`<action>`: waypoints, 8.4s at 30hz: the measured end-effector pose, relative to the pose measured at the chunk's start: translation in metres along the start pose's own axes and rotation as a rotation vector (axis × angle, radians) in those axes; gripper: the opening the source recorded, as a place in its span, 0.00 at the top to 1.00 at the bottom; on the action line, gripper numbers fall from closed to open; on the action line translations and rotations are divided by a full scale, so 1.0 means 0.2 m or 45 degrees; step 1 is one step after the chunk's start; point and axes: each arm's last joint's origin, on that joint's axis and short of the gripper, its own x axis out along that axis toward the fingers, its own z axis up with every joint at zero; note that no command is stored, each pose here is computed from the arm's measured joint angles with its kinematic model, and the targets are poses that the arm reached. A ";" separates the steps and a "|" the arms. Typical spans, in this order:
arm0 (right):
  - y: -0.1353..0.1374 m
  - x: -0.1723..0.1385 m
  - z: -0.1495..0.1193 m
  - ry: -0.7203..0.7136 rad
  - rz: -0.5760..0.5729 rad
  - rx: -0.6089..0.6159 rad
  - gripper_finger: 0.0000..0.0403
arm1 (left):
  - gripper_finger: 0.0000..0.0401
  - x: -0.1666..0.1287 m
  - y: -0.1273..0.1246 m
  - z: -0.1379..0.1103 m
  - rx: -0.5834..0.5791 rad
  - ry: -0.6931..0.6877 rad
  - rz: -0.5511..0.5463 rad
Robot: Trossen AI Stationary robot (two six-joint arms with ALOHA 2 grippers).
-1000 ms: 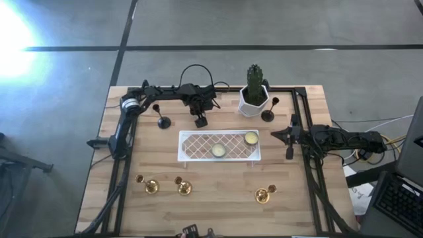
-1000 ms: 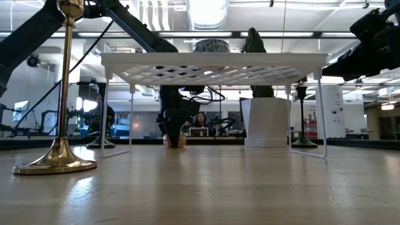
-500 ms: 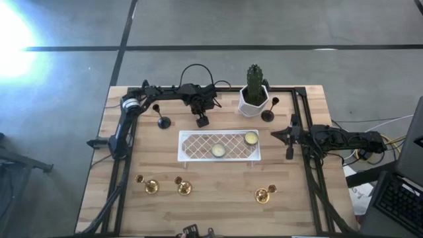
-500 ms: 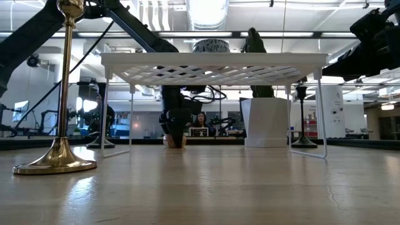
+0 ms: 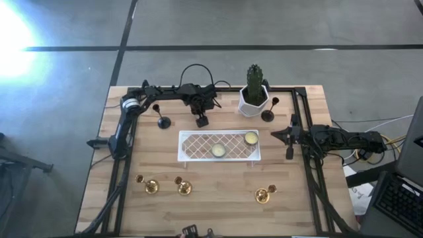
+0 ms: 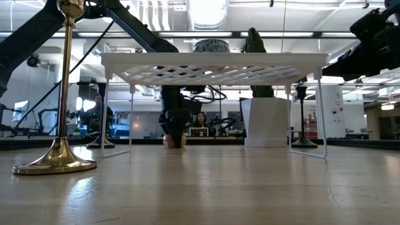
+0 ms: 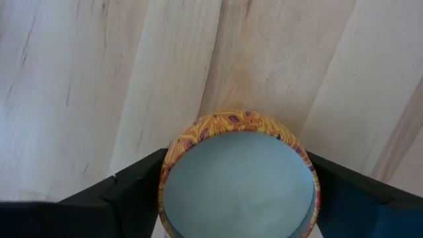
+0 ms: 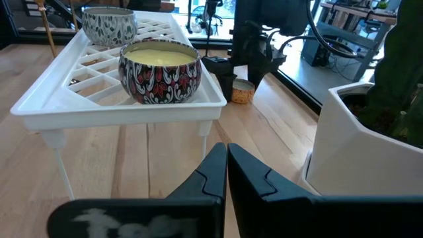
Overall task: Pick & Place candle stick holders
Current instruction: Put the orange scented candle on the shelf, then put the left gold candle holder on the shelf
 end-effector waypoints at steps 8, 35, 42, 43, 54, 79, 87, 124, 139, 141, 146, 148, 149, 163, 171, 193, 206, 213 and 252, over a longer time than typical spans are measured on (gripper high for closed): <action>0.00 0.00 0.00 0.000 0.000 0.000 0.98 | 0.25 -0.01 0.00 0.01 0.001 0.004 0.000; 0.00 0.00 0.00 0.000 0.001 0.000 0.98 | 0.25 -0.81 0.02 0.01 0.138 -0.111 0.146; 0.00 0.00 0.00 0.000 0.001 0.000 0.98 | 0.25 -1.13 -0.05 -0.09 0.103 -0.237 0.087; 0.00 0.00 0.00 0.000 0.001 0.000 0.98 | 0.25 -1.15 -0.06 -0.11 0.104 -0.235 0.072; 0.00 0.00 0.00 0.001 0.001 0.000 0.98 | 0.25 -1.27 -0.30 -0.25 0.174 -0.131 -0.043; 0.00 0.00 0.00 0.000 0.001 0.000 0.98 | 0.25 -0.95 -0.71 -0.37 0.233 -0.024 -0.076; 0.00 0.00 0.00 0.001 0.001 0.000 0.98 | 0.25 -0.89 -0.72 -0.38 0.205 -0.044 -0.011; 0.00 0.00 0.00 0.001 0.000 0.000 0.98 | 0.25 -0.81 -0.76 -0.40 0.153 -0.059 -0.060; 0.00 0.00 0.00 0.001 0.001 0.000 0.98 | 0.25 -0.81 -0.73 -0.39 0.158 -0.082 -0.029; 0.00 0.00 0.00 0.001 0.000 0.000 0.98 | 0.24 -0.81 -0.73 -0.39 0.158 -0.082 -0.028; 0.00 0.00 0.00 0.000 0.001 0.000 0.98 | 0.12 -0.81 -0.73 -0.39 0.156 -0.081 -0.025; 0.00 0.00 0.00 0.000 0.001 0.000 0.98 | 0.07 -0.81 -0.73 -0.39 0.156 -0.081 -0.023; 0.00 0.00 0.00 0.001 0.000 0.000 0.98 | 0.06 -0.81 -0.73 -0.39 0.154 -0.082 -0.024; 0.00 0.00 0.00 0.001 0.001 0.000 0.98 | 0.03 -0.87 -0.73 -0.38 0.136 -0.079 -0.022; 0.00 0.00 0.00 0.000 0.001 0.000 0.98 | 0.03 -0.94 -0.72 -0.40 0.108 -0.039 -0.021; 0.00 0.00 0.00 0.000 0.001 0.000 0.98 | 0.03 -1.39 -0.66 -0.54 0.031 -0.153 -0.093; 0.00 0.00 0.00 0.000 0.001 0.000 0.98 | 0.03 -1.53 -0.62 -0.87 -0.257 -0.495 -0.060; 0.00 0.00 0.00 0.000 0.001 0.000 0.98 | 0.03 -1.38 -0.67 -0.99 -0.330 -0.556 -0.172; 0.00 0.00 0.00 0.000 0.001 0.000 0.98 | 0.03 -1.25 -1.06 -1.49 -0.126 -0.901 -0.278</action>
